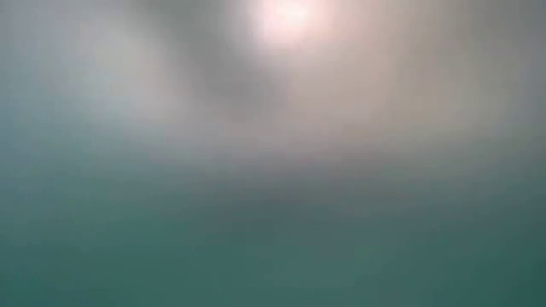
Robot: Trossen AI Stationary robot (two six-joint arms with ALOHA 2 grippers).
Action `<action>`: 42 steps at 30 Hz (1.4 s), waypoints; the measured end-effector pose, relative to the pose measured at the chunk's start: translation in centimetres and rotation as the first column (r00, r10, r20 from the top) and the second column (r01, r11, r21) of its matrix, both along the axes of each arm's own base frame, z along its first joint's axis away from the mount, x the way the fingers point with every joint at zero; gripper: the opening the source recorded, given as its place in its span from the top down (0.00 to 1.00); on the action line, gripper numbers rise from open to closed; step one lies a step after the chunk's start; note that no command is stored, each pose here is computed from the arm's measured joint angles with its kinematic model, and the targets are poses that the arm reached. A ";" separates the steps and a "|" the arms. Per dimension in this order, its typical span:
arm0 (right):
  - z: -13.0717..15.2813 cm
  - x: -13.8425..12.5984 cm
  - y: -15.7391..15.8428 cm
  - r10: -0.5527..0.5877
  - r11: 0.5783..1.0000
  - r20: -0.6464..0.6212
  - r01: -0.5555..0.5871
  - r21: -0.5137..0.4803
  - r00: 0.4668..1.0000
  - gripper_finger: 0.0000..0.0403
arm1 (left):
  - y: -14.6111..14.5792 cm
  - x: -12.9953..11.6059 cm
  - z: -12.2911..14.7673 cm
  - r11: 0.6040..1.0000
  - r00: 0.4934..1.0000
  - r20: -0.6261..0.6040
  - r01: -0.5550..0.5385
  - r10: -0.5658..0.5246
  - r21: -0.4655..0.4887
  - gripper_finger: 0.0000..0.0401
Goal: Sort Maruchan noodles
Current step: Put the yellow noodle pack into the green bin
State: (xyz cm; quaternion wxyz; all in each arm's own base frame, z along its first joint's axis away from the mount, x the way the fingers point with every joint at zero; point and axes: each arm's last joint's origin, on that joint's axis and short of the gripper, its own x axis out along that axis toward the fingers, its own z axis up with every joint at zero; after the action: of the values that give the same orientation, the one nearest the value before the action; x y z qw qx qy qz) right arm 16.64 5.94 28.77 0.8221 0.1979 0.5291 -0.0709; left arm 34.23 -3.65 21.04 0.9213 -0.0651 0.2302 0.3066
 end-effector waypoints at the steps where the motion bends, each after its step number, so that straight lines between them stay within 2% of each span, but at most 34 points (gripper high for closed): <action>1: 0.1 0.2 -0.2 -0.021 0.998 0.040 0.023 -0.059 0.999 0.50 | 0.0 0.0 0.0 1.000 1.000 -0.001 -0.003 0.003 -0.001 0.52; 3: 0.0 0.7 -0.3 -0.058 0.986 0.125 0.077 -0.150 0.990 0.50 | 0.2 -0.1 -0.1 1.000 1.000 -0.009 -0.010 0.010 -0.002 0.52; 6: -0.8 1.5 -0.5 -0.070 0.964 0.224 0.124 -0.234 0.972 0.50 | 0.6 -0.2 -0.4 0.999 0.999 -0.038 -0.033 0.033 -0.009 0.52; 11: -2.7 3.3 -1.2 -0.044 0.946 0.358 0.154 -0.286 0.933 0.50 | 2.3 -0.7 -1.0 0.993 0.990 -0.095 -0.111 0.108 -0.033 0.52; 16: -4.9 4.8 -3.3 -0.064 0.935 0.480 0.220 -0.277 0.875 0.50 | 4.8 -1.1 -1.9 0.975 0.968 -0.144 -0.215 0.206 -0.049 0.52; 25: -7.9 6.4 -7.1 -0.133 0.950 0.618 0.278 -0.144 0.775 0.50 | 9.7 -1.1 -4.6 0.919 0.914 -0.209 -0.377 0.348 -0.117 0.52; 28: -8.7 7.1 -7.8 -0.150 0.946 0.610 0.292 -0.140 0.778 0.50 | 10.8 -1.3 -5.5 0.902 0.896 -0.243 -0.410 0.371 -0.135 0.52; 35: -11.1 8.7 -8.6 -0.159 0.941 0.521 0.288 -0.176 0.839 0.50 | 11.8 -1.1 -6.8 0.886 0.892 -0.270 -0.419 0.362 -0.197 0.52; 42: -11.9 9.4 -8.6 -0.134 0.942 0.490 0.264 -0.207 0.862 0.50 | 11.3 -0.5 -6.8 0.893 0.928 -0.236 -0.350 0.289 -0.284 0.52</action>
State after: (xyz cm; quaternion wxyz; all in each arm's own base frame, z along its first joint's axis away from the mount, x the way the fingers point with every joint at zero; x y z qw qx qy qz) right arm 26.09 -2.66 16.90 0.9325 0.1504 0.2766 -0.1769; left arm 33.77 7.62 14.20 0.8093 -0.2221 0.3486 0.4174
